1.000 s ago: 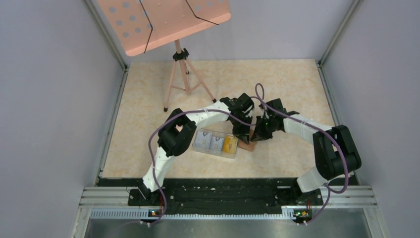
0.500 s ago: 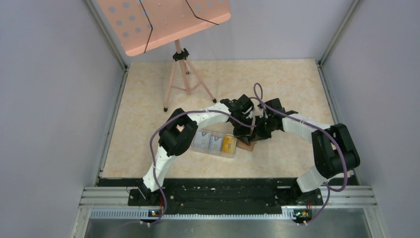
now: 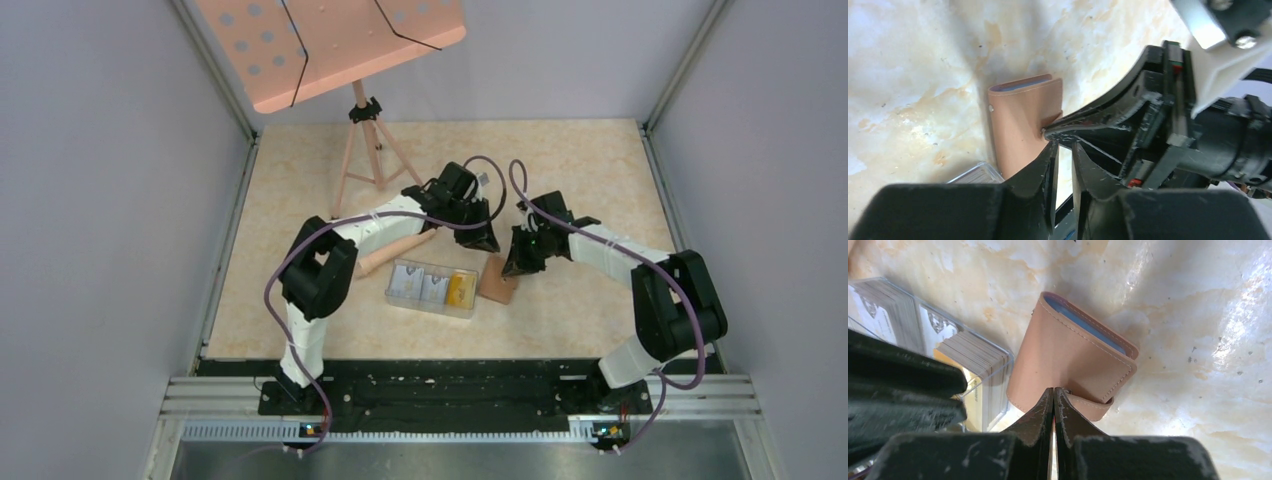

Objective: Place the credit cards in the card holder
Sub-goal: Close the card holder at the center of the board, then reset both arms

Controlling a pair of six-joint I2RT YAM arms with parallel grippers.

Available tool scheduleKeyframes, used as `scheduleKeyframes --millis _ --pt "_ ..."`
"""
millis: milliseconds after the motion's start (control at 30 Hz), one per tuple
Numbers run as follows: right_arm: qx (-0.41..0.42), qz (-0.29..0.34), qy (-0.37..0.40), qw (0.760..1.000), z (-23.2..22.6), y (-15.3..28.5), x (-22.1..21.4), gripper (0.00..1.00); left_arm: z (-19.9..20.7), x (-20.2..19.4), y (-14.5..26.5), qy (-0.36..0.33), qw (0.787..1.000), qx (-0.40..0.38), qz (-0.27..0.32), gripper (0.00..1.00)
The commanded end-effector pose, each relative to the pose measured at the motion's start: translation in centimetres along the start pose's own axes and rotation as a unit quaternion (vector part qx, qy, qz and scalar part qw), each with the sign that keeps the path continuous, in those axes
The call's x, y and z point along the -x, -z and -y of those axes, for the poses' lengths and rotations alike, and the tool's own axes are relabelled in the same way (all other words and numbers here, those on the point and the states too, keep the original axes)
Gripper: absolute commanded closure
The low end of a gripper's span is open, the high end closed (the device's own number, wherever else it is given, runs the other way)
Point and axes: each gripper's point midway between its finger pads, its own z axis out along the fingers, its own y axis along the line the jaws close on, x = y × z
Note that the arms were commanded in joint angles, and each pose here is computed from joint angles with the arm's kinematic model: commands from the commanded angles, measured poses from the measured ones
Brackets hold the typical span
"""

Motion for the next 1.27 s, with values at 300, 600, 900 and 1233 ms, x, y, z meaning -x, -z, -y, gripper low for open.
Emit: scheduleKeyframes --millis 300,600,900,1233 --pt "0.024 0.045 0.017 0.999 -2.1 2.1 2.8 1.0 4.1 2.2 4.5 -0.056 0.993 -0.059 0.087 0.43" --pt "0.021 0.049 0.017 0.998 -1.9 2.2 3.1 1.0 3.2 2.6 5.8 -0.043 0.99 -0.077 0.11 0.28" --pt "0.012 0.065 0.014 0.998 -1.5 2.6 3.8 0.99 -1.4 4.6 10.1 -0.024 0.974 -0.031 0.222 0.01" --pt "0.019 0.069 0.016 0.997 -1.6 2.2 4.5 0.95 -8.5 5.8 17.4 -0.028 0.926 0.113 0.359 0.01"
